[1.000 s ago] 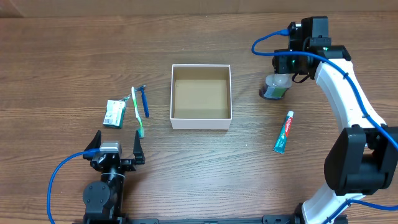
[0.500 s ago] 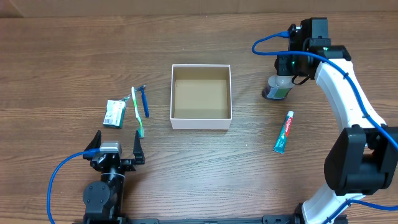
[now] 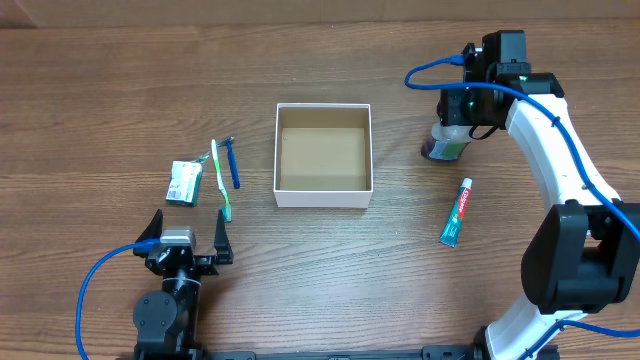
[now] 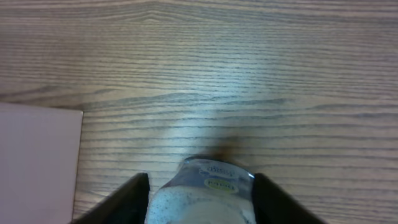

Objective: Pack container
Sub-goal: 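Lift the soap bottle with the right gripper and carry it over the box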

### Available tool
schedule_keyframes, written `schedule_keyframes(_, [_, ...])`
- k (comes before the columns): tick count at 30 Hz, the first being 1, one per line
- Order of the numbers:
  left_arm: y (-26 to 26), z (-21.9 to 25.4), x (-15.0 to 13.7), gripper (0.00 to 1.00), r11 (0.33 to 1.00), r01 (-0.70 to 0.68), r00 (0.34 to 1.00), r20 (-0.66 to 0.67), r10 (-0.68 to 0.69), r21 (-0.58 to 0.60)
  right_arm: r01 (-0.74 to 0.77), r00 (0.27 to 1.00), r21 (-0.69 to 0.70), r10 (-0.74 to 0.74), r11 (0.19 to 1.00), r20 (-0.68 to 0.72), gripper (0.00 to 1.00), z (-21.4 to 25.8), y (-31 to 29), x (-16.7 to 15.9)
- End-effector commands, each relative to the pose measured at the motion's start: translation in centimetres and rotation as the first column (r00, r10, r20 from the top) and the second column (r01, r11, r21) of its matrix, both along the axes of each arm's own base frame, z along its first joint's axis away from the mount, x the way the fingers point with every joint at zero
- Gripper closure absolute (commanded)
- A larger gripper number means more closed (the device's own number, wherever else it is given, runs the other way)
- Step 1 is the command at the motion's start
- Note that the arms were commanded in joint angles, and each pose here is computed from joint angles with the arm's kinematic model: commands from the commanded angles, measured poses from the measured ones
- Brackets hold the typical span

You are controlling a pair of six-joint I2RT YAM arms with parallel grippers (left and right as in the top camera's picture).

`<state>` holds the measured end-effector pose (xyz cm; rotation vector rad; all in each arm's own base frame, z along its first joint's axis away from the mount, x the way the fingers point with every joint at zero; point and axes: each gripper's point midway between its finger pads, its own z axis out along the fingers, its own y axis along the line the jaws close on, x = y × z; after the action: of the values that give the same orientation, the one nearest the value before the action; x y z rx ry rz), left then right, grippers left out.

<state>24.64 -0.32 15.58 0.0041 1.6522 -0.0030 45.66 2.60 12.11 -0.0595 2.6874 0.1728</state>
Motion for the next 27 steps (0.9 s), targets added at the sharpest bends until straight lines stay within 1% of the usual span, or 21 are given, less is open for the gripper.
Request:
schedule_keyframes(1, [0.2, 0.1, 0.0, 0.0, 1.0, -0.012, 1.0, 0.008, 0.012, -0.013, -0.007, 1.0, 0.005, 0.007, 1.0, 0.013, 0.53, 0.4, 0.2, 0.4])
schedule_keyframes(5, [0.2, 0.1, 0.0, 0.0, 1.0, -0.012, 1.0, 0.008, 0.013, -0.014, -0.007, 1.0, 0.005, 0.007, 1.0, 0.02, 0.56, 0.5, 0.2, 0.5])
schedule_keyframes(9, [0.2, 0.1, 0.0, 0.0, 1.0, -0.012, 1.0, 0.008, 0.013, -0.013, -0.011, 1.0, 0.014, 0.01, 1.0, 0.029, 0.67, 0.6, 0.4, 0.7])
schedule_keyframes(12, [0.2, 0.1, 0.0, 0.0, 1.0, -0.012, 1.0, 0.008, 0.013, -0.013, -0.025, 0.999, 0.05, 0.024, 0.998, 0.031, 0.69, 0.7, 1.1, 0.7])
schedule_keyframes(15, [0.2, 0.1, 0.0, 0.0, 1.0, -0.012, 1.0, 0.008, 0.013, -0.013, -0.025, 0.999, 0.048, 0.024, 0.999, 0.035, 0.69, 0.8, 1.0, 0.8])
schedule_keyframes(18, [0.2, 0.1, 0.0, 0.0, 1.0, -0.012, 1.0, 0.008, 0.013, -0.014, -0.025, 0.999, 0.046, 0.023, 0.999, 0.044, 0.75, 0.9, 1.0, 1.0])
schedule_keyframes(27, [0.2, 0.1, 0.0, 0.0, 1.0, -0.012, 1.0, 0.008, 0.013, -0.013, -0.028, 0.994, 0.045, 0.023, 0.999, 0.106, 0.76, 3.3, 1.0, 1.3])
